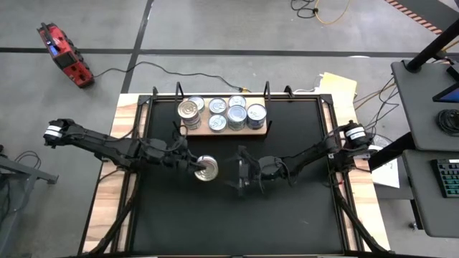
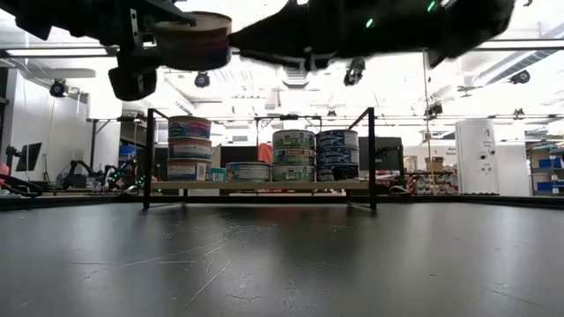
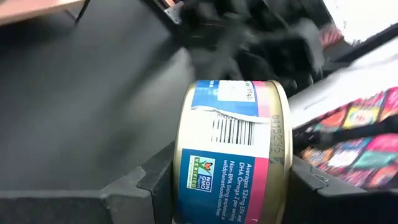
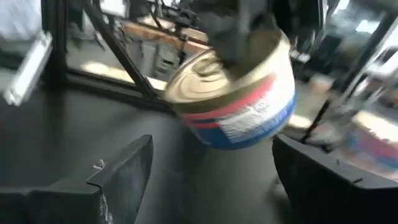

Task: Stack canned seafood by type on shelf
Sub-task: Stack the blue tuna can on top of the other blue tuna cans on the shelf

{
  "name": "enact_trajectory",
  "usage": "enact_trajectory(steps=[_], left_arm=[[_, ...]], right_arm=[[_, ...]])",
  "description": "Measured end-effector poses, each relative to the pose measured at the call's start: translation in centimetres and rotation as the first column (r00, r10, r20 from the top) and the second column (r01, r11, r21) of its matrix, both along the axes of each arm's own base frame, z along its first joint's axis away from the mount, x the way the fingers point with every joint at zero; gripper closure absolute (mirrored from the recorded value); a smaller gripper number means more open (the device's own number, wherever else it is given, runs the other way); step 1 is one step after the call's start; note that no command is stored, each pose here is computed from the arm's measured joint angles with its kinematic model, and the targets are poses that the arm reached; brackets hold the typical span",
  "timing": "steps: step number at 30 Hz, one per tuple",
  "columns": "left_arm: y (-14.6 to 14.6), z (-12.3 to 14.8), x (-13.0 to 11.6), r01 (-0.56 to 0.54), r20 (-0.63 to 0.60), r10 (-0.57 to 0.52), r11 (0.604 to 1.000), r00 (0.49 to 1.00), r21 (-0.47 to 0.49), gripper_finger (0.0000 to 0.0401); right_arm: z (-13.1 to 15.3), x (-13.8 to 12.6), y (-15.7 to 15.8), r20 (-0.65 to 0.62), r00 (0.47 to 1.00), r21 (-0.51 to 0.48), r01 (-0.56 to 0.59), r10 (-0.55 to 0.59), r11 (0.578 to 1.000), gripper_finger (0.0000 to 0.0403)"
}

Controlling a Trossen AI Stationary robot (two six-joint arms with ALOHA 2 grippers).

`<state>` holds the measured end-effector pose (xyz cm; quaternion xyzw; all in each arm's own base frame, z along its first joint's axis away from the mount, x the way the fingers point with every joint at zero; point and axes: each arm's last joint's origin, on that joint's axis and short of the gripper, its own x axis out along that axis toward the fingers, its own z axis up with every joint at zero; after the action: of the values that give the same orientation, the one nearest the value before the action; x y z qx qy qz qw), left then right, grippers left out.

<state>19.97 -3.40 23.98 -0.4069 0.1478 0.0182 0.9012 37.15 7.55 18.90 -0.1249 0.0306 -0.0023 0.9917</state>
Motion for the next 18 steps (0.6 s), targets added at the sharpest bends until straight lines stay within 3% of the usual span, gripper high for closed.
enact_trajectory(steps=[3,5,7,10,11,13,18], left_arm=[[0.1,0.3,-0.3,-0.026,0.006,0.027,0.994,1.000,-0.102,0.0229],[0.1,0.4,-0.5,-0.044,-0.004,0.044,0.982,0.999,-0.183,0.0229],[0.1,0.4,-0.6,-0.069,-0.022,0.065,0.958,0.998,-0.279,0.0229],[0.0,0.3,-0.5,-0.071,-0.038,0.062,0.938,0.997,-0.340,0.0229],[0.0,0.3,-0.6,-0.063,-0.045,0.051,0.931,0.998,-0.359,0.0229],[-0.1,0.3,-0.5,-0.051,-0.053,0.032,0.910,0.998,-0.411,0.0229],[-0.2,0.8,-0.5,-0.021,-0.015,0.016,0.881,1.000,-0.473,0.0229]], right_arm=[[1.1,-0.7,1.5,0.019,0.998,-0.185,0.059,-0.057,0.981,0.0097],[1.5,-1.2,2.8,0.023,0.996,-0.345,0.093,-0.091,0.934,0.0103],[2.0,-1.3,4.0,0.030,0.995,-0.537,0.100,-0.100,0.838,0.0109],[2.3,-1.2,5.3,0.029,0.997,-0.770,0.069,-0.072,0.635,0.0115],[2.2,-1.1,5.6,0.019,0.997,-0.820,0.059,-0.076,0.569,0.0116],[2.2,-0.7,5.8,0.016,0.995,-0.872,0.060,-0.094,0.485,0.0116],[2.6,0.3,5.7,0.030,0.991,-0.913,0.080,-0.130,0.399,0.0103]])
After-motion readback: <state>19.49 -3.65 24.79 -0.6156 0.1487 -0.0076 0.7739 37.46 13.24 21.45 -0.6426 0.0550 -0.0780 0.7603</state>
